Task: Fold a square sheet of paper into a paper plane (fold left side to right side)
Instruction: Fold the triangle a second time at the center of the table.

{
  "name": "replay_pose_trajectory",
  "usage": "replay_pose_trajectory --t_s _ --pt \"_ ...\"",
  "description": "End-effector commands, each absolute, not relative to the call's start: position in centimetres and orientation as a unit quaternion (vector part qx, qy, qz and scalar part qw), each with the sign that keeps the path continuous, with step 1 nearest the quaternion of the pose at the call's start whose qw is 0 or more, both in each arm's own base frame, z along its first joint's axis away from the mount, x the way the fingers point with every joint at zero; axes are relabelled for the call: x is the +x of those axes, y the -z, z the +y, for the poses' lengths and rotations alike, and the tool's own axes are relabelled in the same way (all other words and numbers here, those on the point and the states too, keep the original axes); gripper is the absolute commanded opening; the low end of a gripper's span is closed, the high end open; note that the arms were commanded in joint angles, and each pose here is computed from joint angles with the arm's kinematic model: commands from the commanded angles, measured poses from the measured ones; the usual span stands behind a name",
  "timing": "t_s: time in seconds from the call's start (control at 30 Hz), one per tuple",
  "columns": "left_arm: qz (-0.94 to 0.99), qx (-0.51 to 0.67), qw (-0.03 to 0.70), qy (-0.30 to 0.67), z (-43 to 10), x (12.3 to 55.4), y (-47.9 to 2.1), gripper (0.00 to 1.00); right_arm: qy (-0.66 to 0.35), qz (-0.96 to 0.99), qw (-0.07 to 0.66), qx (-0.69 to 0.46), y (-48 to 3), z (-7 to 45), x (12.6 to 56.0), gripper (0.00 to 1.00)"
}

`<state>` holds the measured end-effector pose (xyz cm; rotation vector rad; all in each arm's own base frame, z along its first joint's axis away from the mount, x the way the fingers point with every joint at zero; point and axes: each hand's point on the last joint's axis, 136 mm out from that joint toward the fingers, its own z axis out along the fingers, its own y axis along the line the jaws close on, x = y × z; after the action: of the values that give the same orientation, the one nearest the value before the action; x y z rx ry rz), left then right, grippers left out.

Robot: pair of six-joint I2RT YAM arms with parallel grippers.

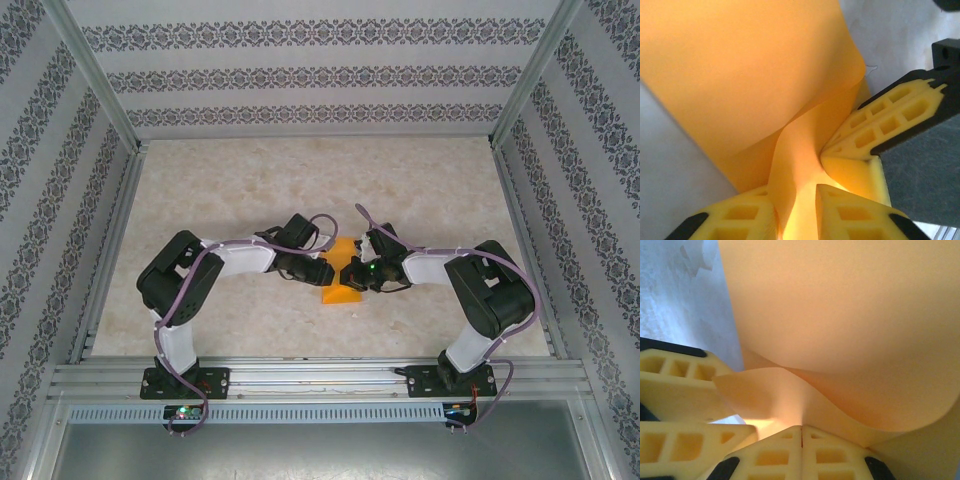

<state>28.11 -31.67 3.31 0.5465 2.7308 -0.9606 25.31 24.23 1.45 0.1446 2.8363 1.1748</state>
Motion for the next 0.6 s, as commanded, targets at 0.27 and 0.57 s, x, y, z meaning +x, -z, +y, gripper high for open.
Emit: replay_pose_trajectory --t_s 0.27,0.57 --pt "0.919 0.151 0.103 0.350 -29.8 25.7 -8.9 0.16 -0.346 0.937 0.021 0.046 0.1 23.2 24.1 0.00" --pt "0.898 0.127 0.032 0.420 -33.5 22.9 -8.2 0.08 -0.345 0.937 0.017 0.047 0.3 23.2 23.8 0.00"
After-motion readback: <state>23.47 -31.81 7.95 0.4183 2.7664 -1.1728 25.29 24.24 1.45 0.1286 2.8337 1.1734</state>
